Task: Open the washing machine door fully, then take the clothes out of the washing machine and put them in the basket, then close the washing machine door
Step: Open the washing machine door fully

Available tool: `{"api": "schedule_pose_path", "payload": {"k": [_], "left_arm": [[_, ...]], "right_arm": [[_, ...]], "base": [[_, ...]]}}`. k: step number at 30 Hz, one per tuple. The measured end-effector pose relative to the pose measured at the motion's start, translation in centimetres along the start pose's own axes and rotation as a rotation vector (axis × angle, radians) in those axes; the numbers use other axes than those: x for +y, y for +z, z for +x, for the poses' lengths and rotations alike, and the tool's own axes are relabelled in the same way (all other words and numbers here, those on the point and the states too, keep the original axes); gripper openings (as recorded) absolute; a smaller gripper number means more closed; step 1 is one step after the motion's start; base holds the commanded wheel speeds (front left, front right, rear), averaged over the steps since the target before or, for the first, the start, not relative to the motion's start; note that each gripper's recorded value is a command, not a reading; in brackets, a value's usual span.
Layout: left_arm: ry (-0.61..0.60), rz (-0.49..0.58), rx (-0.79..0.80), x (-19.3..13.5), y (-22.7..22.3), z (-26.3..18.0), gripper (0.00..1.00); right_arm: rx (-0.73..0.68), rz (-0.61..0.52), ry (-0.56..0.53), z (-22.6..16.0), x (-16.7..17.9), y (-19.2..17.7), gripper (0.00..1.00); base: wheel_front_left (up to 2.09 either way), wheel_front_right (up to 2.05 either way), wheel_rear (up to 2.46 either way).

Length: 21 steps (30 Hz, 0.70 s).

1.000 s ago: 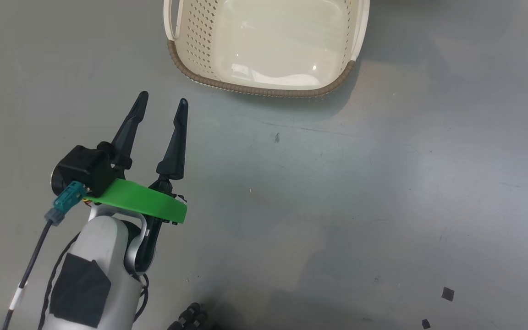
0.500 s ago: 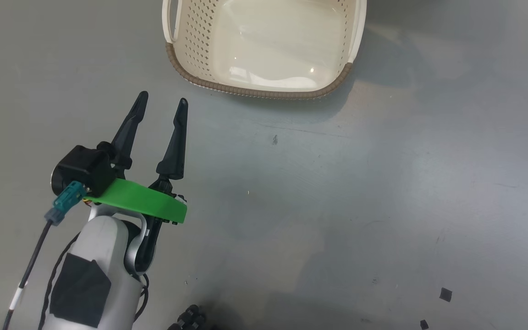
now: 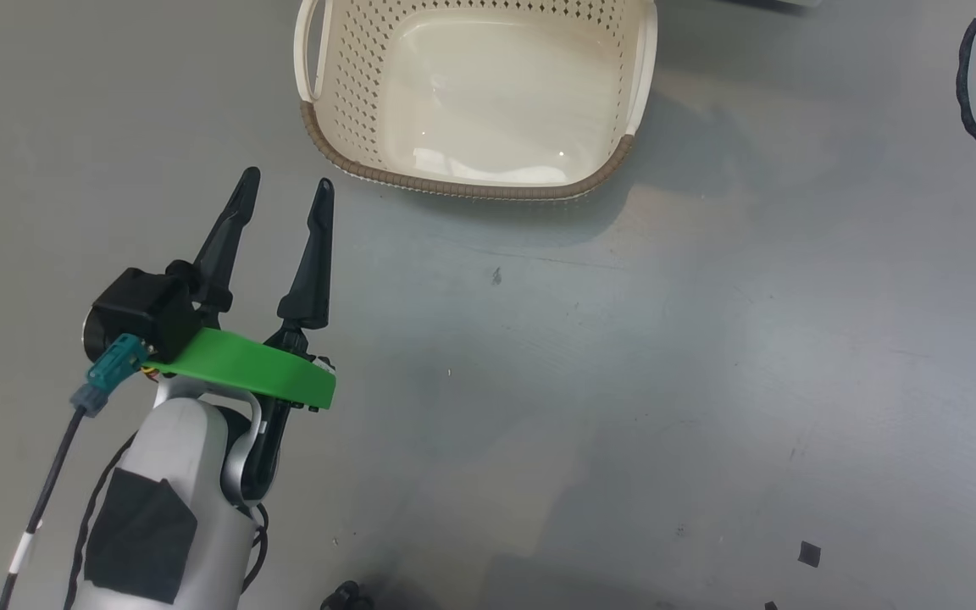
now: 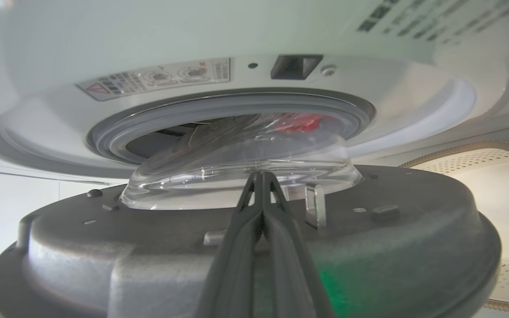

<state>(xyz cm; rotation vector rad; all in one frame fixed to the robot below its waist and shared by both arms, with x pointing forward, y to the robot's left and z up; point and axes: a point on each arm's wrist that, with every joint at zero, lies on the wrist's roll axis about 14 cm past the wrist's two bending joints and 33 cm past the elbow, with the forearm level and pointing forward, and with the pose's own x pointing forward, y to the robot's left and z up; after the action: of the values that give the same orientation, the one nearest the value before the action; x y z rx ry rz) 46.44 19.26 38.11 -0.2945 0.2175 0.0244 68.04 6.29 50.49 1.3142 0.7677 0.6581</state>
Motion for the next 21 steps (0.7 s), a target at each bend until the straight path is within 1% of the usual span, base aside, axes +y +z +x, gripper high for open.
{"api": "schedule_pose_path", "payload": {"k": [9, 16, 21], "left_arm": [[-0.017, 0.003, -0.031, -0.7, 1.2, 0.0, 1.00], [-0.037, 0.006, -0.057, -1.4, 2.3, -0.3, 1.00], [-0.045, 0.005, -0.075, -1.8, 3.1, -0.6, 1.00]], "right_arm": [[0.064, 0.024, -0.032, -1.0, -0.6, -1.9, 0.00], [0.136, 0.016, -0.068, -1.9, -0.7, -4.1, 0.00], [0.185, 0.012, -0.073, -2.6, -0.5, -5.7, 0.00]], "base": [[0.00, 0.00, 0.00], [0.00, 0.00, 0.00], [0.00, 0.00, 0.00]]}}
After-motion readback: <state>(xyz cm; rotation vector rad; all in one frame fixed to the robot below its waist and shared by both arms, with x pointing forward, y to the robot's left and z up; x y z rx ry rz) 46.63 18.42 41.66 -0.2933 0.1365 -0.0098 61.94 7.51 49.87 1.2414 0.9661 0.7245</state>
